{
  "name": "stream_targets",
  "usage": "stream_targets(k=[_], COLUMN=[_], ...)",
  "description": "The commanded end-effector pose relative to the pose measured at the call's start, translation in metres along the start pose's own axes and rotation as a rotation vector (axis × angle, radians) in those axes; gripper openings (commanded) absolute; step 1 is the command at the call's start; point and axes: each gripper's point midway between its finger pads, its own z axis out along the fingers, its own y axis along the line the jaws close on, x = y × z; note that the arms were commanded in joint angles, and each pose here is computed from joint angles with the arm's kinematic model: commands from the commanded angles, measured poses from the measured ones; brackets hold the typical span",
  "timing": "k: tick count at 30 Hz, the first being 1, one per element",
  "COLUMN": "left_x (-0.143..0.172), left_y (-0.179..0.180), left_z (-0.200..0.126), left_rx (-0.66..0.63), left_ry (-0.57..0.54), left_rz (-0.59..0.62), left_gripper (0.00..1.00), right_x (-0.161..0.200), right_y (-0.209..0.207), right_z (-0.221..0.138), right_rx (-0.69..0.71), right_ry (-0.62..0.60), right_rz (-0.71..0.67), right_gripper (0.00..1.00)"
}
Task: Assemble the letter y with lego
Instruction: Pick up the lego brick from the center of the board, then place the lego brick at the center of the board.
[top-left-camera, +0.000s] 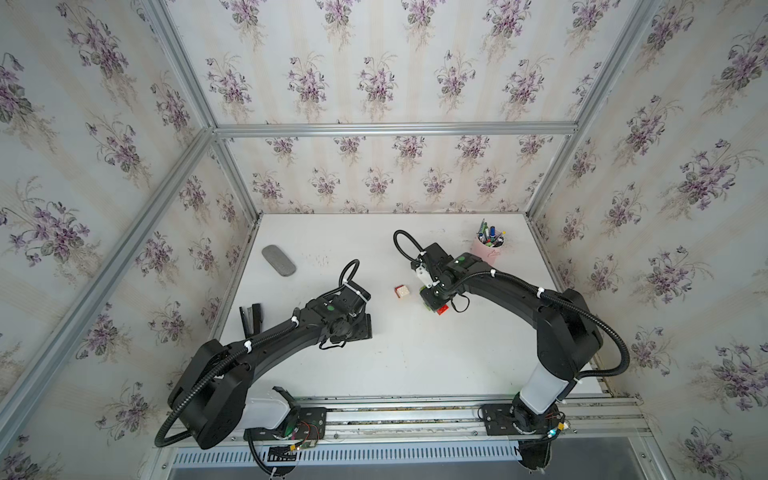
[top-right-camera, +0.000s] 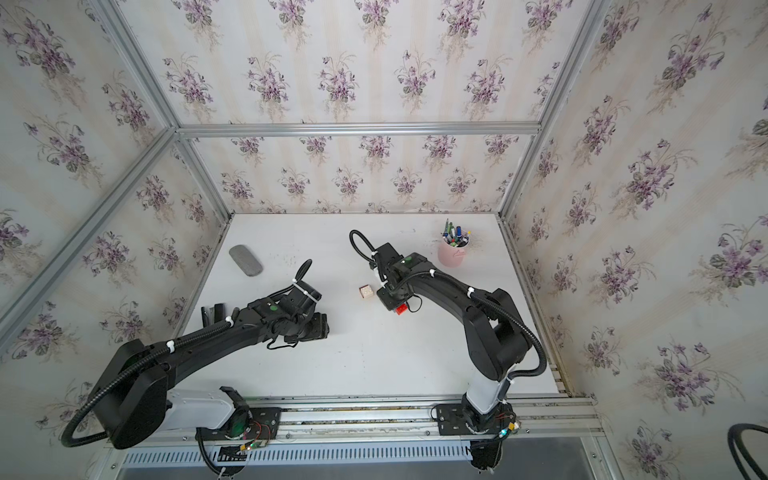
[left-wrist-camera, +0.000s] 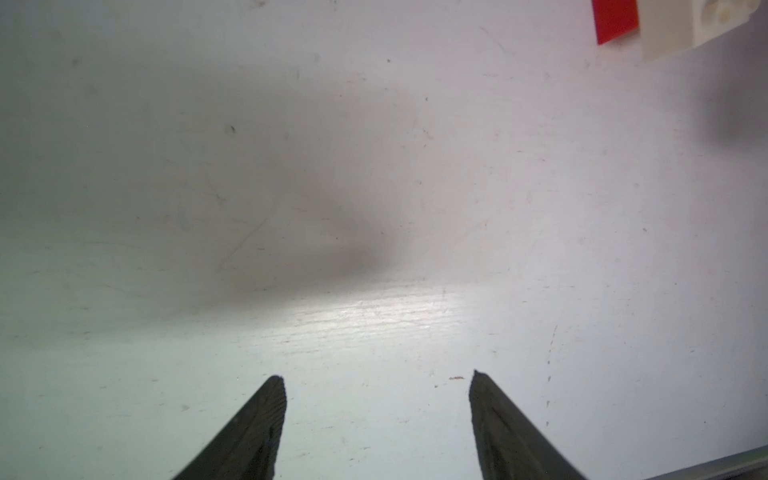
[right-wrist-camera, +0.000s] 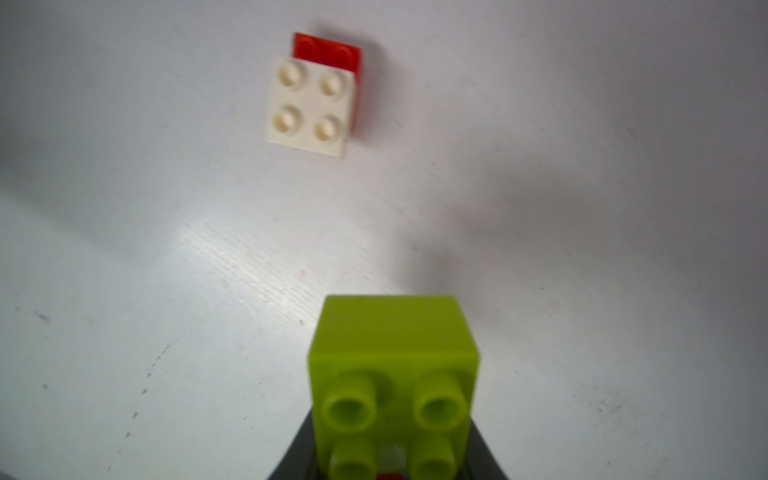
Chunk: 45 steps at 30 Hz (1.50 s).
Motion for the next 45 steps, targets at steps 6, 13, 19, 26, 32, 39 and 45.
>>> stream_targets(k=[6, 13, 19, 26, 32, 39, 45], left_x=[-0.007, -0.006, -0.005, -0.004, -0.006, -0.009, -0.007], left_y=[-0.008, -0.008, -0.007, -0.007, -0.008, -0.006, -0.002], left_z=[0.001, 0.004, 0.005, 0.005, 0.004, 0.000, -0.003], left_rx=[0.006, 0.002, -0.001, 0.000, 0.001, -0.003, -0.002], left_ry=[-0.001, 0.008, 0.010, 0.010, 0.005, -0.019, -0.030], left_rz=[0.010, 0.016, 0.017, 0.016, 0.016, 0.003, -0.012], left_gripper=[0.72, 0.72, 0.72, 0.72, 0.72, 0.72, 0.72], right_x=[0.013, 0.018, 0.021, 0.015, -0.016, -0.066, -0.087], right_y=[-0.012, -0.014, -0.015, -0.015, -0.028, 0.003, 0.028], right_z=[0.030, 0.037, 0.041, 0.033, -0.006, -0.030, -0.005], right_rx=[0.057, 0.073, 0.076, 0.073, 0.131, -0.029, -0.067], right_ry=[0.086, 0.116, 0.127, 0.088, -0.032, -0.204, -0.182], right_rz=[0.070, 0.074, 0.083, 0.087, 0.106, 0.111, 0.069], right_gripper=[0.25, 0.28, 0.35, 0.48, 0.51, 0.56, 0.57])
